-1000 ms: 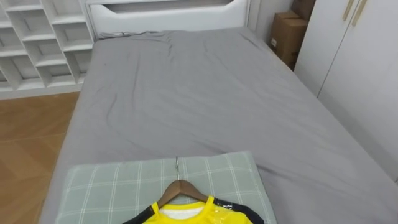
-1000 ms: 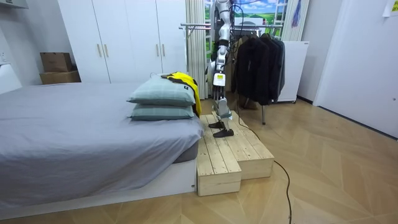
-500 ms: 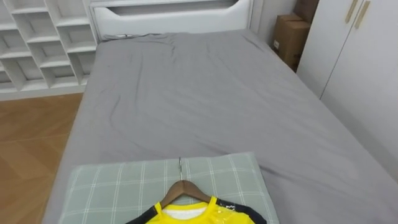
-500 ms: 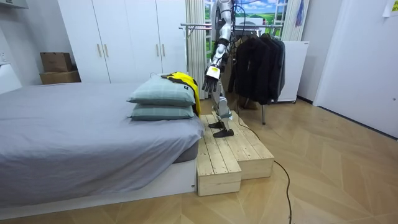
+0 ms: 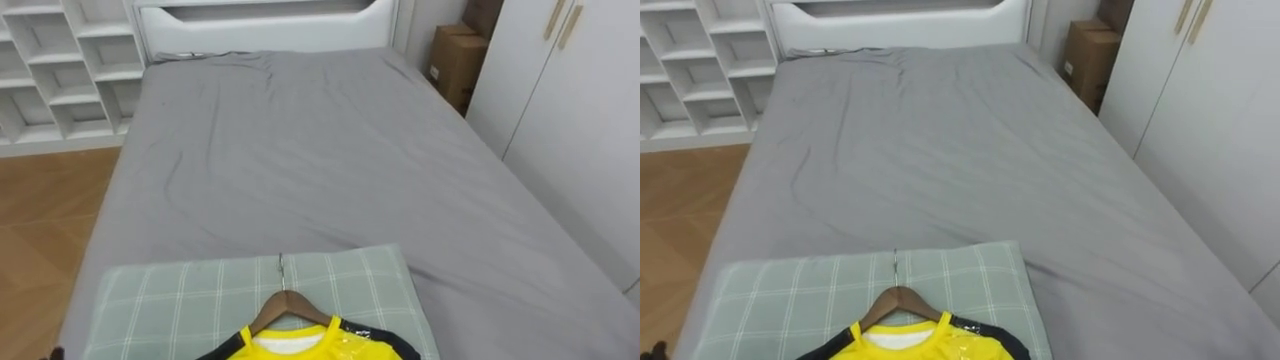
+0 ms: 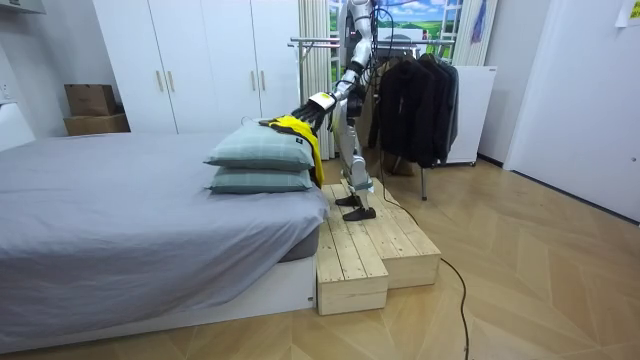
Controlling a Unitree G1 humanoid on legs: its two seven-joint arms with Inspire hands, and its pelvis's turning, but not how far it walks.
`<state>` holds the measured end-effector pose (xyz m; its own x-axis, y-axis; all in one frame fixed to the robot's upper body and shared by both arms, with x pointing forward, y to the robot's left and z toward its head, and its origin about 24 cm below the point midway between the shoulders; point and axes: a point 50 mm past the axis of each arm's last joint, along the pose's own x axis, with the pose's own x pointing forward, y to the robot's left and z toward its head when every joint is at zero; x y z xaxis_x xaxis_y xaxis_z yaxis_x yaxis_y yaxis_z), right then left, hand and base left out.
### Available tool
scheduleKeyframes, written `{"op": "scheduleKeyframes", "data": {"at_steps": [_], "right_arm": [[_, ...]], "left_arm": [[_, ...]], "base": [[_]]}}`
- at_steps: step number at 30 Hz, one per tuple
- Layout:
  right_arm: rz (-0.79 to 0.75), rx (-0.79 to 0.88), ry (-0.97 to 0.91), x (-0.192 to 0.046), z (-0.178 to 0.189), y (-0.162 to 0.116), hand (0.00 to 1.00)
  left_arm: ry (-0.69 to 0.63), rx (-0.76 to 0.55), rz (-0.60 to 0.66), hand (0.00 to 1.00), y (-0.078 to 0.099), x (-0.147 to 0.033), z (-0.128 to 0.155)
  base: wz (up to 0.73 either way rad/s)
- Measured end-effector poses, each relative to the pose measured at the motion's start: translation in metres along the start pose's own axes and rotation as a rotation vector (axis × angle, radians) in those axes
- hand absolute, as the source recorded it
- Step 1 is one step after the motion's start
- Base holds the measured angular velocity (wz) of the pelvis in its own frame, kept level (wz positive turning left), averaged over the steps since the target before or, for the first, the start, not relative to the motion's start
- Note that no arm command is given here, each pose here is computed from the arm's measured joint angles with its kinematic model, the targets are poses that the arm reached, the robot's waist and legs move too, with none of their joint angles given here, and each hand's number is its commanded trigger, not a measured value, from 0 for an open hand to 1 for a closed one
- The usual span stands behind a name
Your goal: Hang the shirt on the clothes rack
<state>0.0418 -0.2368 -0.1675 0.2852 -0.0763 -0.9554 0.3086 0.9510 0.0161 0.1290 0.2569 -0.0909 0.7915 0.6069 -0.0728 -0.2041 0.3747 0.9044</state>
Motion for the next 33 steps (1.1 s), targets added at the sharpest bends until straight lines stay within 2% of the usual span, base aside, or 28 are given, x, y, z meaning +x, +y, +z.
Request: {"op": "scheduleKeyframes", "data": {"at_steps": [4,14,33], "right_arm": [[-0.012,-0.045,-0.016,0.000,0.003,0.000,0.00],[-0.005,-0.040,-0.043,0.000,0.004,0.002,0.00],[-0.007,-0.077,-0.045,0.000,0.005,0.002,0.00]], "left_arm": [[-0.084,0.010,0.031,0.00,0.001,0.003,0.011],[-0.292,0.112,-0.027,0.00,-0.010,-0.005,0.032],[-0.413,0.197,-0.051,0.00,-0.014,-0.009,0.038]], "base": [[-0.03],[-0.01],[0.00]]}}
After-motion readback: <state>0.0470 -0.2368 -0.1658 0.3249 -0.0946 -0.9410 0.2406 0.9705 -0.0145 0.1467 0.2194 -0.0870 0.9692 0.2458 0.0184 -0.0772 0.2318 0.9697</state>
